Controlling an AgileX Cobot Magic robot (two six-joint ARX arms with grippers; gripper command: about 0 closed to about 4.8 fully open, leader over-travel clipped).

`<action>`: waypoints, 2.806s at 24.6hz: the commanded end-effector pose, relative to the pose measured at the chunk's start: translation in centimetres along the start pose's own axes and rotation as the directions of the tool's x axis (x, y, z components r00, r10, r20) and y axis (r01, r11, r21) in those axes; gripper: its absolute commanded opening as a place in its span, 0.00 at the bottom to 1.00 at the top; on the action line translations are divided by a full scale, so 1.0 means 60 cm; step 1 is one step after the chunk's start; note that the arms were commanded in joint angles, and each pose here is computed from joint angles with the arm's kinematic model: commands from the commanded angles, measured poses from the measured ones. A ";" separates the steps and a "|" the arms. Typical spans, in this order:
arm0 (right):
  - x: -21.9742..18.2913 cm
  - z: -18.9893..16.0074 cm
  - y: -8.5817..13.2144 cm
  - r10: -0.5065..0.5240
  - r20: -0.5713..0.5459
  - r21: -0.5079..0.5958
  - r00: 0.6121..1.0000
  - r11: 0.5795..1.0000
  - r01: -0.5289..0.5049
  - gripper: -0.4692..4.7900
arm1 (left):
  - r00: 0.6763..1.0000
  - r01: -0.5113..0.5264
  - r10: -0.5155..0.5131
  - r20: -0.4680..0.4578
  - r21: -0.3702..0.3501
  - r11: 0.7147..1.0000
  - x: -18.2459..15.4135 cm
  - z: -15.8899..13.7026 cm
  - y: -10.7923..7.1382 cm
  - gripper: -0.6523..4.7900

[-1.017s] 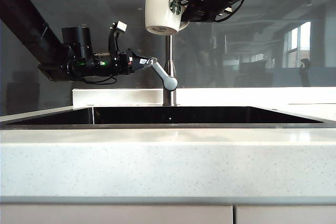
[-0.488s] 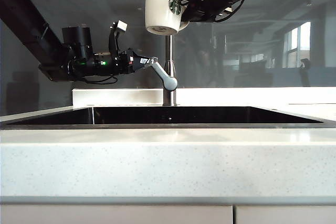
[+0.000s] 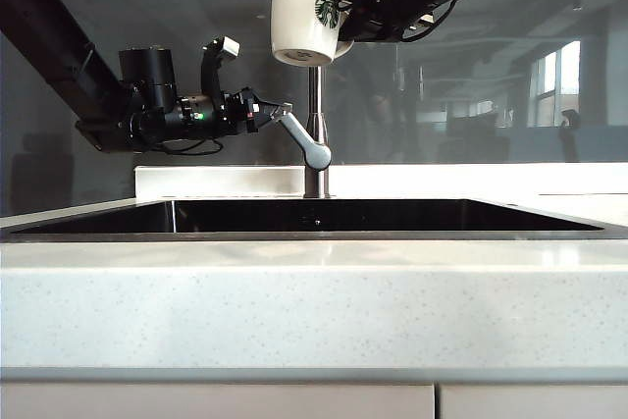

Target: Pick up the mug next to the sink, go to the faucet to get some water, pour the water into the sink, and finally put the mug back to its place.

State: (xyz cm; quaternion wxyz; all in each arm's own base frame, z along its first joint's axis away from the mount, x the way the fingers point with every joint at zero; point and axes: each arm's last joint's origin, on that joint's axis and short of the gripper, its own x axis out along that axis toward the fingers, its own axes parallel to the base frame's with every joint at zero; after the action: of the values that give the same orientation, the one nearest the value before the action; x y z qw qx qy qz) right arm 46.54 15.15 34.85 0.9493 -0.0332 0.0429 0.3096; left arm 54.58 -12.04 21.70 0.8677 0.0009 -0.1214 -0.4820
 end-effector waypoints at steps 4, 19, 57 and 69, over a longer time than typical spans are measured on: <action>-0.010 0.032 0.004 0.009 0.093 -0.017 0.996 1.000 -0.007 0.08 | 0.998 -0.062 0.062 0.009 0.039 0.997 0.000 0.008 0.004 0.56; -0.010 0.032 0.004 0.009 0.093 -0.016 0.996 1.000 -0.007 0.08 | 0.967 -0.252 0.254 -0.018 0.072 0.965 -0.001 0.000 0.013 0.56; -0.016 -0.011 0.022 -0.552 -0.257 -0.894 0.793 0.447 0.022 0.08 | 0.999 0.003 -0.007 -0.038 -0.110 0.994 -0.095 0.045 0.078 0.58; -0.049 0.043 0.075 -0.503 -0.230 -0.948 0.833 0.310 -0.075 0.08 | 0.999 0.024 -0.032 -0.043 -0.168 0.985 -0.111 0.048 0.087 0.58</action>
State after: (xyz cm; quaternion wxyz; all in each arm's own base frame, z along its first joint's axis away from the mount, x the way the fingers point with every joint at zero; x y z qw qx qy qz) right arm 42.29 17.45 35.64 0.7334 -0.6546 0.1174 0.1406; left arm 55.12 -3.53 23.01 0.8625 -0.0593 -0.0541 -0.4996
